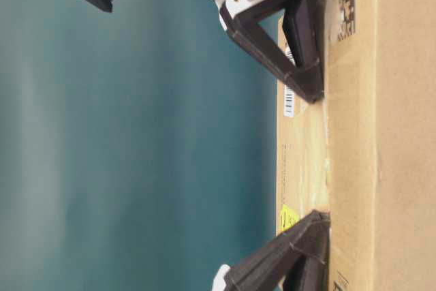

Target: Apply tape along the seams of the closed cardboard box to seal it securely.

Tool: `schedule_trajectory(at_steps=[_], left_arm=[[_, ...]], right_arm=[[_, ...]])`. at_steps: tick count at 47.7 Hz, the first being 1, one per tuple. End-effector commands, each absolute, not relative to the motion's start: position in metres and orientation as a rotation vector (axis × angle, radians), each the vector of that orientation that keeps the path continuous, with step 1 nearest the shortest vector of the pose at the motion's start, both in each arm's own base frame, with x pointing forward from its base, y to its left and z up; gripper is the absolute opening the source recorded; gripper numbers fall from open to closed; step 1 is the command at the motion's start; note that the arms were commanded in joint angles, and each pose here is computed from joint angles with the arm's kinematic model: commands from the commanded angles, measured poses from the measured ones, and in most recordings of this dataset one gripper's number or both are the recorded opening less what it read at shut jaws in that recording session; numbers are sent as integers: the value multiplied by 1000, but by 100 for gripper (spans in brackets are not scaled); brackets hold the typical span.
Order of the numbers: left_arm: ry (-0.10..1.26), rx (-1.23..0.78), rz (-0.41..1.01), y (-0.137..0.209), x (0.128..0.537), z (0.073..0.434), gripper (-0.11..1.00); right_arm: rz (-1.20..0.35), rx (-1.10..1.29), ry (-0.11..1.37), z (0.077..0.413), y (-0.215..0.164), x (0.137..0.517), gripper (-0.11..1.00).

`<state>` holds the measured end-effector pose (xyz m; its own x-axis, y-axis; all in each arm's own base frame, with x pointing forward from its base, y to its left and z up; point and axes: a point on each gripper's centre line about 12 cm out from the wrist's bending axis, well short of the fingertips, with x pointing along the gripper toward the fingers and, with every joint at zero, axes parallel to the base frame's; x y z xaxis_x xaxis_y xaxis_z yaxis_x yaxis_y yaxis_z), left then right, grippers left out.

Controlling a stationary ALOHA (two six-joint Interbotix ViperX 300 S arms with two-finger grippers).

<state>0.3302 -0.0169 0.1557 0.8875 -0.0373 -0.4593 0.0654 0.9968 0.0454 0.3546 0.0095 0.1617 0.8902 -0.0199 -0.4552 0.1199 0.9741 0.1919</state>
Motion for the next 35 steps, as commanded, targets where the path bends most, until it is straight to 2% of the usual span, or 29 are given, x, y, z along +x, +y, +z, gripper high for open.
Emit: schedule_trajectory(at_steps=[1, 7, 16, 26, 35], left_arm=[[430, 62, -67, -22, 336, 180, 0], [388, 63, -70, -22, 329, 217, 0], [342, 60, -71, -20, 296, 244, 0], [259, 52, -69, -16, 245, 255, 0], [218, 49, -63, -12, 204, 254, 0]], right_arm=[[-38, 205, 397, 194, 16, 356, 0], [-11, 185, 359, 226, 17, 345, 0], [12, 171, 316, 258, 17, 309, 0], [26, 176, 267, 270, 14, 254, 0], [41, 178, 276, 267, 14, 218, 0]])
